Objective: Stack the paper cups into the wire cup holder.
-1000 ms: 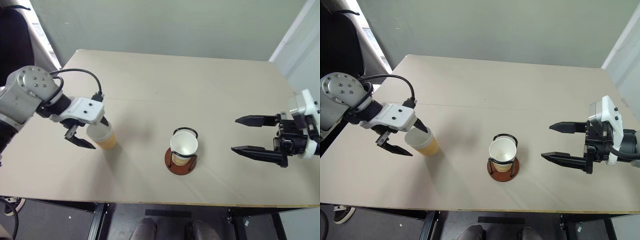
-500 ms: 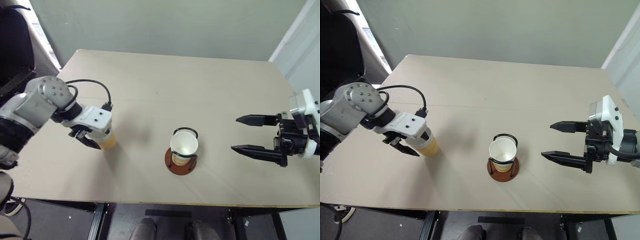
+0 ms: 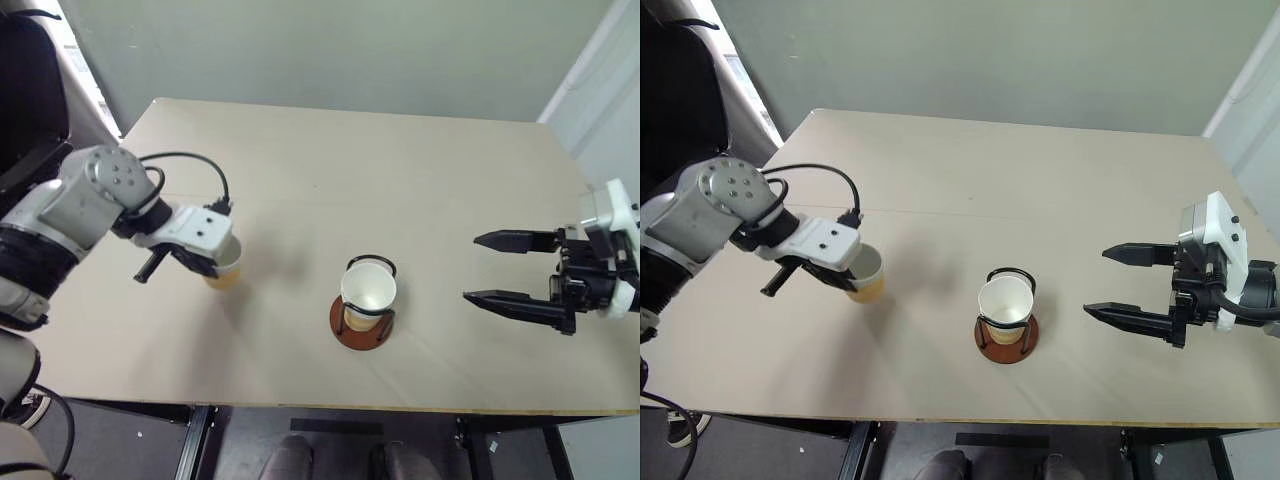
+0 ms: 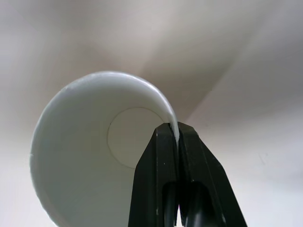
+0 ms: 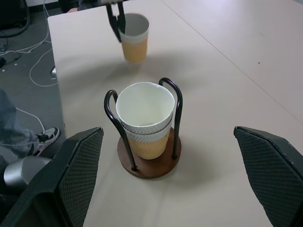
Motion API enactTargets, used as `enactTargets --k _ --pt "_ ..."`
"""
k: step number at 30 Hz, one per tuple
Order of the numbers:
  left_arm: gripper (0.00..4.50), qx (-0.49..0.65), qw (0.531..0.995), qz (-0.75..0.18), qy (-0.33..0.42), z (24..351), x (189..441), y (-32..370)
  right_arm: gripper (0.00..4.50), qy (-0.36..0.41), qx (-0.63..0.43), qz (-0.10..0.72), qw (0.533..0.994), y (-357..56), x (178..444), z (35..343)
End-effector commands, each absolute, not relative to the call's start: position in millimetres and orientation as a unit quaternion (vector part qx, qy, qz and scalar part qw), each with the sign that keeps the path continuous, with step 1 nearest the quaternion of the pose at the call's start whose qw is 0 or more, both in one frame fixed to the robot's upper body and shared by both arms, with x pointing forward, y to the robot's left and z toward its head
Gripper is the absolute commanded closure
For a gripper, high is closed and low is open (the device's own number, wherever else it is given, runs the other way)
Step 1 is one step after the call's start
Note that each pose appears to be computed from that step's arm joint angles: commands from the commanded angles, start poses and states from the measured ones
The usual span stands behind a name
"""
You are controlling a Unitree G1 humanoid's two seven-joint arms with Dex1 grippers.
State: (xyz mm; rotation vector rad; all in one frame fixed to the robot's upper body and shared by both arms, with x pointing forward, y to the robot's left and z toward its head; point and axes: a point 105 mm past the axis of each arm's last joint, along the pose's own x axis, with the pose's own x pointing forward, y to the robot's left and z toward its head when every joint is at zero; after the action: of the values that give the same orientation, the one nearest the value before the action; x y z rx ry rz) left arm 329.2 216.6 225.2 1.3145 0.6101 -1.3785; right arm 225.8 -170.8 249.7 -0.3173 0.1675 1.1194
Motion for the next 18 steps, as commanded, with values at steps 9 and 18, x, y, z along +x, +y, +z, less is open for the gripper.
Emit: enactTargets --k 9,18 --pt "4.49 0.485 0.478 -0.732 -0.009 322.9 282.8 96.2 0.0 0.049 -0.167 0.541 0.823 -168.8 217.6 266.8" --pt "4.49 0.548 0.377 -0.746 -0.031 311.6 289.3 71.2 0.0 0.05 -0.168 0.519 0.836 -172.5 204.6 267.2"
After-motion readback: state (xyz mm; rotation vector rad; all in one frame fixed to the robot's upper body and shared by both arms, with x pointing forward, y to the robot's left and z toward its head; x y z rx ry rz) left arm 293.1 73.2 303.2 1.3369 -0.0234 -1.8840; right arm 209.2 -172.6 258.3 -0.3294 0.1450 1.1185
